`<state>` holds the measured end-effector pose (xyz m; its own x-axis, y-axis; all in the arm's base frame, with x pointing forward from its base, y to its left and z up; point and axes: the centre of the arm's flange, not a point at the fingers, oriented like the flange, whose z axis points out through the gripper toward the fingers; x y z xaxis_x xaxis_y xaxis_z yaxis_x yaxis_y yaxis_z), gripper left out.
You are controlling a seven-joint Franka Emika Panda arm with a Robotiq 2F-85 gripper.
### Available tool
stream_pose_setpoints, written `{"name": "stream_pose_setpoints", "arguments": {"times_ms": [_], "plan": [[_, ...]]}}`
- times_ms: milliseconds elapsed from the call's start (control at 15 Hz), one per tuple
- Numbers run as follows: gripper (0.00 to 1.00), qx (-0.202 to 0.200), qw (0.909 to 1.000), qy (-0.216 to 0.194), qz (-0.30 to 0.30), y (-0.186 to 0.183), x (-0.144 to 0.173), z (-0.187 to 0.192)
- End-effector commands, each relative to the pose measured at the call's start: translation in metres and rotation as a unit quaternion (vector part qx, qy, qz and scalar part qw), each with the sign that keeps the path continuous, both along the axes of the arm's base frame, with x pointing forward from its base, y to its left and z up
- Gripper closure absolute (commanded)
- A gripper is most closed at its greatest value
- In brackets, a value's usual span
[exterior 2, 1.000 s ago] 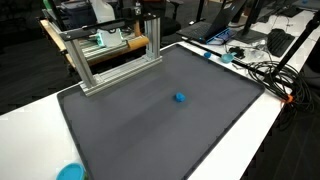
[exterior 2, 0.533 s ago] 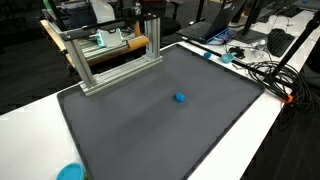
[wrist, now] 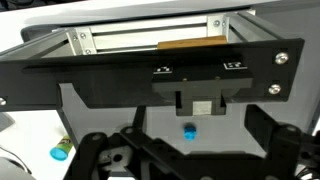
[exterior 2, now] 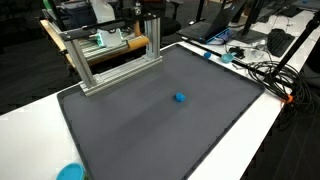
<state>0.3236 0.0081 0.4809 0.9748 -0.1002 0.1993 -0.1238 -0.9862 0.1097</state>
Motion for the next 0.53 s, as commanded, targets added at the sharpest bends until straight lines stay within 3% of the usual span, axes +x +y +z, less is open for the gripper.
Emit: {"name": "stream_pose_setpoints", "arguments": {"times_ms": [0,467], "plan": [[0.0,0.022,0.9993,-0.005,0.031,0.001,-0.004,-0.011],[0.0,0.047,0.998,-0.025,0.035,-0.005,0.008,-0.023]]}}
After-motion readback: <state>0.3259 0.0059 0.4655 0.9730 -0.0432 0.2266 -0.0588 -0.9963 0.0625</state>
